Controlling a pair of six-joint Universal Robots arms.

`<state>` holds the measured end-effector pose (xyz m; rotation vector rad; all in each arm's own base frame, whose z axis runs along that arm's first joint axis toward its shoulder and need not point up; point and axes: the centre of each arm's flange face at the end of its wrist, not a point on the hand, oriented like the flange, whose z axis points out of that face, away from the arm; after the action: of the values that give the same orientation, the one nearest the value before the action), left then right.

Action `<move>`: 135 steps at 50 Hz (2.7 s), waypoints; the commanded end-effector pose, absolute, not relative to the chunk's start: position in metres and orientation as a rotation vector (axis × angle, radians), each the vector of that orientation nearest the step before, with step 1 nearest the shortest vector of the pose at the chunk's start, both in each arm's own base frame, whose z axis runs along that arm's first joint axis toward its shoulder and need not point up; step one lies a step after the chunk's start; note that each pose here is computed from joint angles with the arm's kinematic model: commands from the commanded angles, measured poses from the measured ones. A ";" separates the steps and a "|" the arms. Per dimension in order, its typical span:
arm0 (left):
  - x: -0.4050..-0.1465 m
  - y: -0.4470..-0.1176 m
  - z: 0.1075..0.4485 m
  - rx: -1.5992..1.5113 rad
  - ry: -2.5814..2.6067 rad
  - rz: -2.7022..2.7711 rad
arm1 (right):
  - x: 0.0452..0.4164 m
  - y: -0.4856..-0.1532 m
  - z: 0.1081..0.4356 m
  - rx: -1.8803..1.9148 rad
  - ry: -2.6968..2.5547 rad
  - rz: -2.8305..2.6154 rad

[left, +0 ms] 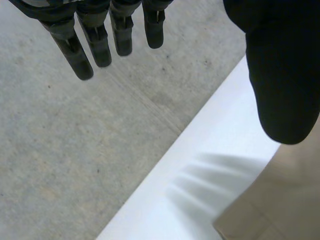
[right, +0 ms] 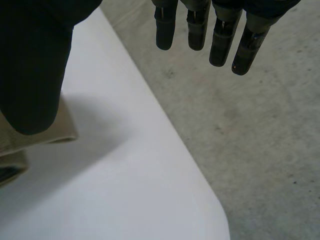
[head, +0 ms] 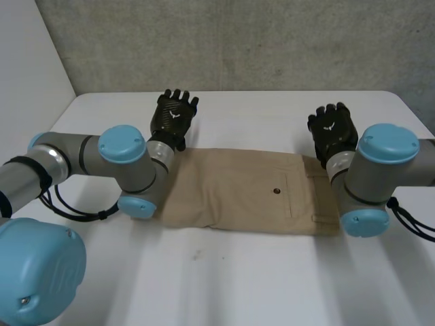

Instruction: Fold the shorts.

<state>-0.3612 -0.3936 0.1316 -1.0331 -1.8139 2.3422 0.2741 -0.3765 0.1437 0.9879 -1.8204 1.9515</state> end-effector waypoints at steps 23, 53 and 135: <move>-0.276 -0.234 0.239 -0.708 -1.877 2.146 | 0.230 -0.255 0.210 0.900 -2.510 1.776; -0.255 -0.219 0.195 -0.620 -2.134 1.946 | 0.213 -0.286 0.132 0.797 -2.439 1.808; -0.358 -0.216 0.128 -0.710 -2.338 1.527 | 0.276 -0.298 0.154 1.164 -2.609 1.543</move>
<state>-0.3612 -0.2172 0.1158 -0.7073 -2.3500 1.5166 0.2829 -0.2958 0.1493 1.1715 -2.6711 1.6274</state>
